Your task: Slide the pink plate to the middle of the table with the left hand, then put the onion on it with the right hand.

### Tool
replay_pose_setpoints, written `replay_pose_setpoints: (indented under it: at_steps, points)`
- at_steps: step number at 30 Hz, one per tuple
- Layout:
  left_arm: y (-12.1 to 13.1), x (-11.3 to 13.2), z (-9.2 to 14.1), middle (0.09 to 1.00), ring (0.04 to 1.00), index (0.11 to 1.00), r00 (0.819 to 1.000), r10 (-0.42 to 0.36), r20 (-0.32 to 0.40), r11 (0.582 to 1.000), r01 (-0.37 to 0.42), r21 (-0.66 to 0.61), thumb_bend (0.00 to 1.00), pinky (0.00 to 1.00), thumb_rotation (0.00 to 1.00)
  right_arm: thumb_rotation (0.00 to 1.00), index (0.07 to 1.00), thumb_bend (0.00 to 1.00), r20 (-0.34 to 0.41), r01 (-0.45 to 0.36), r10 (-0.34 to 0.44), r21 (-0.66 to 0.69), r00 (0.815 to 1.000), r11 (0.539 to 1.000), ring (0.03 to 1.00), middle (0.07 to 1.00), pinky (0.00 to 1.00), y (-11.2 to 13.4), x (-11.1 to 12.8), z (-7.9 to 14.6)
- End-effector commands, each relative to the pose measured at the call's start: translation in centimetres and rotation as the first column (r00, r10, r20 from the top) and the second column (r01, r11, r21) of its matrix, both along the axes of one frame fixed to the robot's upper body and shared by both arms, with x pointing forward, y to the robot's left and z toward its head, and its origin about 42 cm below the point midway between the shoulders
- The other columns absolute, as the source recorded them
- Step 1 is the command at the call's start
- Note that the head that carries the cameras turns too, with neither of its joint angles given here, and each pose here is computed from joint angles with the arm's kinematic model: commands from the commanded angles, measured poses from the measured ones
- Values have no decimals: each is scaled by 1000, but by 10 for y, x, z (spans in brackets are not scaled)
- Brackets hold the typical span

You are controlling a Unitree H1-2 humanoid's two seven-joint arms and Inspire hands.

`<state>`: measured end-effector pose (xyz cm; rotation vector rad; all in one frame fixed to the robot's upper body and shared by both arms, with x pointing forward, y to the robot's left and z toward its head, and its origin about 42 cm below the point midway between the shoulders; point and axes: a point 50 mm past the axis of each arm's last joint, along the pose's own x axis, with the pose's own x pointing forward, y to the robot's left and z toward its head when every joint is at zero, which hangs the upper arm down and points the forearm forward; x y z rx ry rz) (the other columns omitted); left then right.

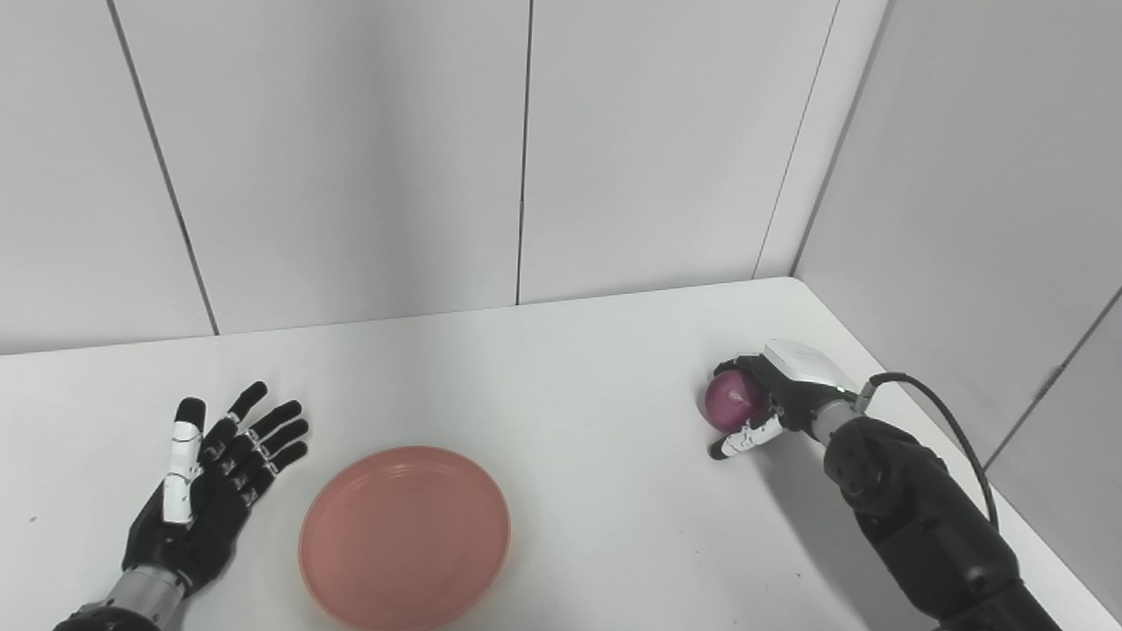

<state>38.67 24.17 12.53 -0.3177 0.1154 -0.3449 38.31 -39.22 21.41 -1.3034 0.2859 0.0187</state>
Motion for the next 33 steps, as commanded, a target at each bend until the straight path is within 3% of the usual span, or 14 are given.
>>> replay_pose_setpoints:
  at_steps: [1, 14, 19, 23, 24, 25, 28, 33]
  points:
    - [5, -8, -17, 827, 845, 931, 996, 13, -83, 1000, -11, 25, 733, 863, 929, 219, 793, 986, 74, -31, 32, -19, 997, 999, 761, 814, 586, 2, 9, 21]
    - [4, -8, -17, 828, 842, 931, 997, 9, -82, 1000, -7, 24, 745, 859, 915, 190, 794, 978, 85, -63, 63, -1, 994, 998, 723, 793, 593, 9, 12, 26]
    - [4, -8, -17, 826, 845, 933, 997, 8, -81, 1000, -6, 24, 739, 871, 918, 26, 750, 844, 53, -42, 42, -1, 998, 999, 606, 720, 505, 9, 13, 24]
    - [4, -8, -17, 825, 844, 930, 997, 10, -82, 1000, -8, 25, 733, 871, 922, 2, 682, 802, 30, -40, 40, -23, 999, 999, 550, 633, 473, 6, 15, 21]
    - [4, -8, -17, 830, 846, 932, 996, 10, -83, 1000, -8, 25, 734, 873, 923, 0, 648, 643, 26, -37, 38, -29, 999, 999, 516, 536, 449, 6, 15, 21]
    - [4, -8, -17, 830, 846, 932, 996, 11, -84, 1000, -9, 26, 734, 872, 923, 0, 636, 606, 14, -27, 27, -36, 1000, 999, 499, 512, 435, 5, 15, 19]
    - [4, -9, -17, 828, 845, 934, 996, 11, -84, 1000, -9, 29, 737, 870, 925, 0, 594, 536, -14, -2, 1, -36, 1000, 999, 421, 495, 375, 3, 15, 17]
    - [4, -9, -17, 828, 844, 933, 997, 7, -82, 1000, -5, 29, 742, 867, 921, 0, 495, 517, -79, 32, -33, -18, 996, 999, 405, 518, 285, 2, 14, 16]
